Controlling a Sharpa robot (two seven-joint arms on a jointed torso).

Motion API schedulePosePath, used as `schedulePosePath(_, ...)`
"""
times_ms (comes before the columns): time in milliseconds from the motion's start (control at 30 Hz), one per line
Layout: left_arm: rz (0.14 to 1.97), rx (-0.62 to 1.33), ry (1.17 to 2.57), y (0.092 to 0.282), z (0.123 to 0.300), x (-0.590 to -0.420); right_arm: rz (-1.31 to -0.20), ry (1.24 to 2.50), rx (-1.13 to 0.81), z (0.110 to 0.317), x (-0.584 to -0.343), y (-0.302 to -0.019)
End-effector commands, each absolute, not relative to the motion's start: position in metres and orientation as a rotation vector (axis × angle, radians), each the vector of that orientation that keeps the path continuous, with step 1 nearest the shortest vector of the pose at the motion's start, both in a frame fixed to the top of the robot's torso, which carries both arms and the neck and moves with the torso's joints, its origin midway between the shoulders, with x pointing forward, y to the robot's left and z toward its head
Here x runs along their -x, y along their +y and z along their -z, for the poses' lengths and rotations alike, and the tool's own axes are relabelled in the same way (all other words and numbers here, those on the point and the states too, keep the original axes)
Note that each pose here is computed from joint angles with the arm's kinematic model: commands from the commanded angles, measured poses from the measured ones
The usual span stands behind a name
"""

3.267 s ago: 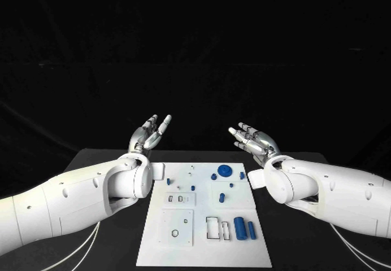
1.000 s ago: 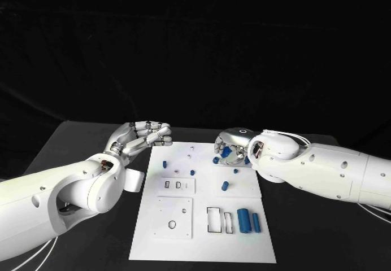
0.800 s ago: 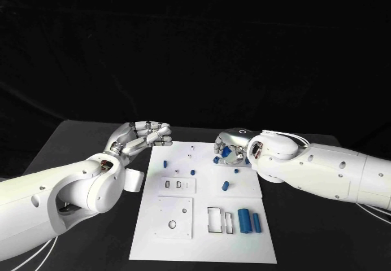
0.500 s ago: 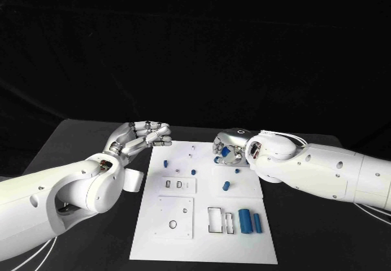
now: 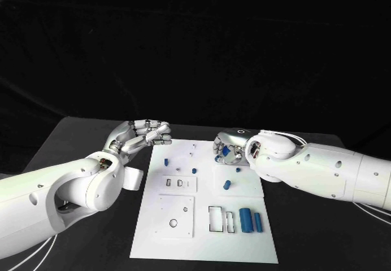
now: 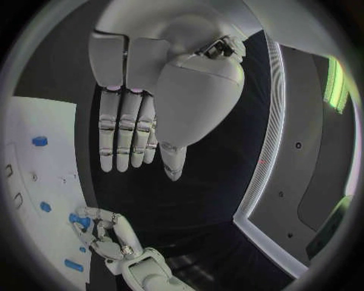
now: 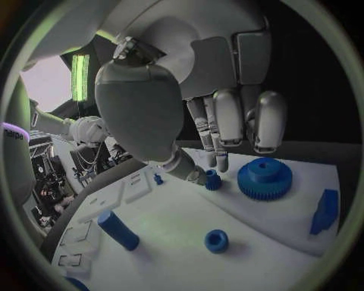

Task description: Assemble the parts on the task board

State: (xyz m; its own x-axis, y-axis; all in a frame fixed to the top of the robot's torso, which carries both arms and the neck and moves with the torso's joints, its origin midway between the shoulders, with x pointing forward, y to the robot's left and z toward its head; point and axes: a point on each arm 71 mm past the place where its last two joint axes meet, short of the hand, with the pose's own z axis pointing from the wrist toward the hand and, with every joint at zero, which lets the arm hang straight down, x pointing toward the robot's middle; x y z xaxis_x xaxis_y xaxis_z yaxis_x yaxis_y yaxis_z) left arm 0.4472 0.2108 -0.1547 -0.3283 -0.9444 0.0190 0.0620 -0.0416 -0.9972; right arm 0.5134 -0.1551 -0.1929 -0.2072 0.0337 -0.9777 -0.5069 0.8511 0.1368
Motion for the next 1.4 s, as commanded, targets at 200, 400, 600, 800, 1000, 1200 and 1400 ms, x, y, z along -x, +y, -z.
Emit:
schedulePosePath(200, 1.531, 1.006, 1.391, 0.209, 0.153, -0.447, -0.496, 1.751, 0.382, 0.196, -0.513, -0.155)
schedulePosePath(400, 1.530, 1.008, 1.392, 0.209, 0.153, -0.447, -0.492, 1.758, 0.380, 0.197, -0.513, -0.156)
schedulePosePath(600, 1.530, 1.010, 1.393, 0.209, 0.153, -0.447, -0.495, 1.751, 0.373, 0.198, -0.514, -0.155)
schedulePosePath(800, 1.529, 1.013, 1.393, 0.209, 0.153, -0.447, -0.506, 1.694, 0.342, 0.194, -0.514, -0.156)
schedulePosePath(1000, 1.527, 1.018, 1.393, 0.210, 0.154, -0.448, -0.513, 1.611, 0.300, 0.188, -0.513, -0.157)
schedulePosePath(1200, 1.524, 1.021, 1.393, 0.211, 0.154, -0.448, -0.535, 1.549, 0.275, 0.179, -0.508, -0.153)
schedulePosePath(1400, 1.523, 1.022, 1.393, 0.211, 0.154, -0.449, -0.545, 1.497, 0.266, 0.168, -0.511, -0.143)
